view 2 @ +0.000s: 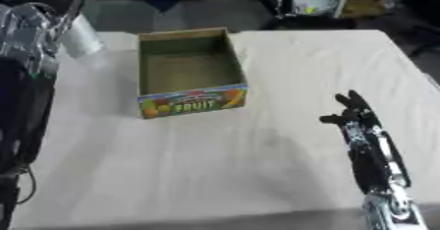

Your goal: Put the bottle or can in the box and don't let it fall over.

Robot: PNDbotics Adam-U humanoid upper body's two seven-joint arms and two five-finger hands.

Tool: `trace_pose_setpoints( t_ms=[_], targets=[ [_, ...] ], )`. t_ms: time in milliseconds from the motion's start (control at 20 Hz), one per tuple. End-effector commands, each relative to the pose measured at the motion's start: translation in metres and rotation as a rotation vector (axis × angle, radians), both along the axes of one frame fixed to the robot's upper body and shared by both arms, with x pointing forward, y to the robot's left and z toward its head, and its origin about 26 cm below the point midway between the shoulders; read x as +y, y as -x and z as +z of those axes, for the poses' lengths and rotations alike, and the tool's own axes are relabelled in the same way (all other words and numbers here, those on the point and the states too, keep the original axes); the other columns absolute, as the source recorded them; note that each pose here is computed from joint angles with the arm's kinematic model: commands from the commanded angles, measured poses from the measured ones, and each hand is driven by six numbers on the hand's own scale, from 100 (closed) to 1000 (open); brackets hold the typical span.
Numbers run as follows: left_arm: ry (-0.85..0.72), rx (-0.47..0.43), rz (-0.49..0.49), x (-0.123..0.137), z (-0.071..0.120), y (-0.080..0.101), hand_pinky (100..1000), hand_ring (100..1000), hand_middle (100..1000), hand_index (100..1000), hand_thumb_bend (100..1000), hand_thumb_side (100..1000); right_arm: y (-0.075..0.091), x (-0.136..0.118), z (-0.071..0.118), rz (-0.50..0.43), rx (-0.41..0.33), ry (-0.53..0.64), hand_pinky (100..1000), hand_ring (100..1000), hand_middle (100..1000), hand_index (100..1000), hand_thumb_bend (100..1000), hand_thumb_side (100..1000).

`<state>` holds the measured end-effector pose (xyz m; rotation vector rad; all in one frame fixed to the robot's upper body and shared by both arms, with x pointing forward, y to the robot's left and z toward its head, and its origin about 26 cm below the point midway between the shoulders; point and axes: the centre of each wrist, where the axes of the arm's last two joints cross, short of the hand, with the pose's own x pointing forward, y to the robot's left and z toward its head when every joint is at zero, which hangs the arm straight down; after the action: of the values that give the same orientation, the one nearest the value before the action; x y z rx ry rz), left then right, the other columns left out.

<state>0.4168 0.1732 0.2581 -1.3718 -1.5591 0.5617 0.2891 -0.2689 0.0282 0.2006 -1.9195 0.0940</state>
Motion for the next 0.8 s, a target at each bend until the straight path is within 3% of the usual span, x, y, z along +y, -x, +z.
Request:
trace_pose_setpoints(
  t_ms=[50, 300, 450, 800],
  targets=[
    [-0.072, 0.0, -0.045, -0.016, 0.004, -0.009, 193, 122, 202, 970, 487, 675, -0.005, 0.004, 0.007, 0.03, -0.025, -0.002, 986, 692, 920, 993, 100, 572],
    [-0.238, 0.072, -0.064, -0.032, -0.024, -0.03, 218, 146, 220, 971, 453, 778, -0.009, 0.012, 0.011, 0.06, -0.039, -0.015, 985, 692, 919, 993, 100, 569],
    [-0.322, 0.143, -0.071, -0.036, -0.054, -0.038, 238, 156, 235, 979, 460, 828, -0.012, 0.015, 0.014, 0.069, -0.046, -0.02, 985, 693, 919, 993, 100, 569],
    [-0.509, 0.329, -0.11, -0.027, -0.131, -0.027, 314, 201, 282, 997, 462, 946, -0.012, 0.012, 0.015, 0.051, -0.05, -0.018, 986, 693, 920, 993, 100, 570]
  ],
)
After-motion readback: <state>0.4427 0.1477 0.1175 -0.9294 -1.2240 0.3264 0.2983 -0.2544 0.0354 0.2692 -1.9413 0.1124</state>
